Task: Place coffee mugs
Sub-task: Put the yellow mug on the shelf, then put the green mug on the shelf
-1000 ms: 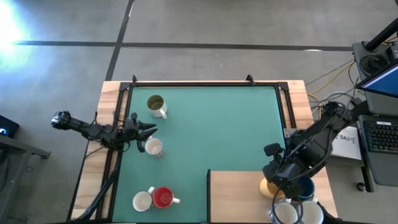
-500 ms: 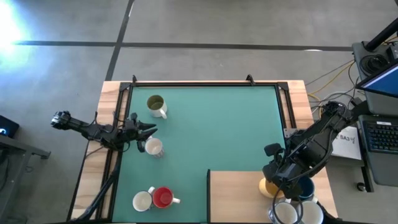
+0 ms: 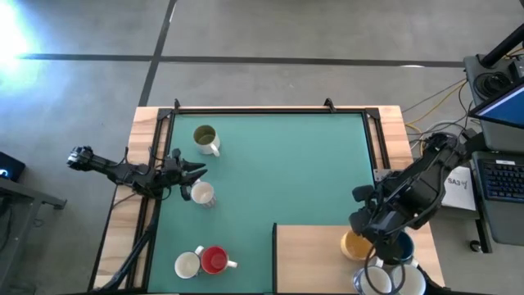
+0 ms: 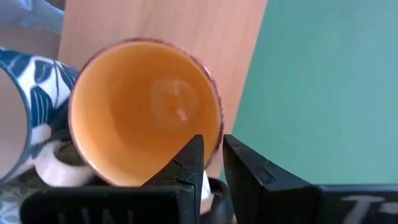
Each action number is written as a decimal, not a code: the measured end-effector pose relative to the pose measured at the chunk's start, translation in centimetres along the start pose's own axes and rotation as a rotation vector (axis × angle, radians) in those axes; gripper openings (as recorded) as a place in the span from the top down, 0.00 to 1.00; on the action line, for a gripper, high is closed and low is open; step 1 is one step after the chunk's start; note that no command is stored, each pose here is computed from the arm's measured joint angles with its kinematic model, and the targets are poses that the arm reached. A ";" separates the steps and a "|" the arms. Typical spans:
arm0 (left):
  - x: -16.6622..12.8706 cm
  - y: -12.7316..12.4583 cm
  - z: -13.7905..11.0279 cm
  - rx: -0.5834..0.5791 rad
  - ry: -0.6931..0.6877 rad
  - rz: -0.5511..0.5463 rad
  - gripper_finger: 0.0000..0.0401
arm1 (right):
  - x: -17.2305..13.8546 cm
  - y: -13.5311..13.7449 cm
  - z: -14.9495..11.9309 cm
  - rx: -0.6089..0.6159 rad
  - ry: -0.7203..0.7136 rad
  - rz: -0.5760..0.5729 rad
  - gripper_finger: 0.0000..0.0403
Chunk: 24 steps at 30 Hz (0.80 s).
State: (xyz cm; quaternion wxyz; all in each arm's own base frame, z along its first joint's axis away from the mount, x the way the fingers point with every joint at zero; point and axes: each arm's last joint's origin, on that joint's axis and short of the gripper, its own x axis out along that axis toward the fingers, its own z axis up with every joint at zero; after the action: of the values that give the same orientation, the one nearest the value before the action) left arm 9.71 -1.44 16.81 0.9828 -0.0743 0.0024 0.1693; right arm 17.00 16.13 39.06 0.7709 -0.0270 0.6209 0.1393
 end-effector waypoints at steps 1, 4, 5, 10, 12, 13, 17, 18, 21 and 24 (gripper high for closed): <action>0.0 0.0 0.0 0.000 0.000 0.000 0.78 | -0.1 -0.1 -0.1 0.000 0.006 -0.003 0.88; 0.0 0.0 0.0 0.000 0.000 0.000 0.78 | -0.6 -0.1 -0.1 0.001 -0.005 0.002 0.88; 0.0 0.0 0.0 0.000 0.000 0.000 0.78 | -0.8 0.0 0.0 0.001 -0.013 0.007 0.88; 0.0 0.0 0.0 0.000 0.000 0.000 0.78 | -2.2 0.0 -0.1 -0.005 -0.061 0.034 0.88; 0.0 0.0 0.0 0.000 0.000 0.000 0.78 | -3.1 -0.1 -0.2 -0.008 -0.094 0.053 0.88; 0.0 0.0 0.0 0.000 0.000 0.000 0.78 | -3.7 -0.2 -0.4 -0.009 -0.113 0.062 0.88; 0.0 0.0 0.0 0.000 0.000 0.000 0.78 | -5.2 -0.7 -0.7 -0.048 -0.215 0.025 0.88; 0.0 0.0 0.0 0.000 0.000 0.000 0.78 | -5.5 -0.8 -0.7 -0.056 -0.249 -0.008 0.88; 0.0 0.0 0.0 0.000 0.000 0.000 0.78 | -5.8 -1.0 -0.4 -0.077 -0.333 -0.099 0.88; 0.0 0.0 0.0 0.000 0.000 0.000 0.78 | -5.7 -1.2 -0.4 -0.113 -0.355 -0.159 0.88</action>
State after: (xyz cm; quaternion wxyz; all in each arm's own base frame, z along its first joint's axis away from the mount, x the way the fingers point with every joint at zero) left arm 9.71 -1.45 16.81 0.9828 -0.0743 0.0024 0.1692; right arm 15.87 13.87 44.32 0.8740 -0.0941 0.4625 0.1153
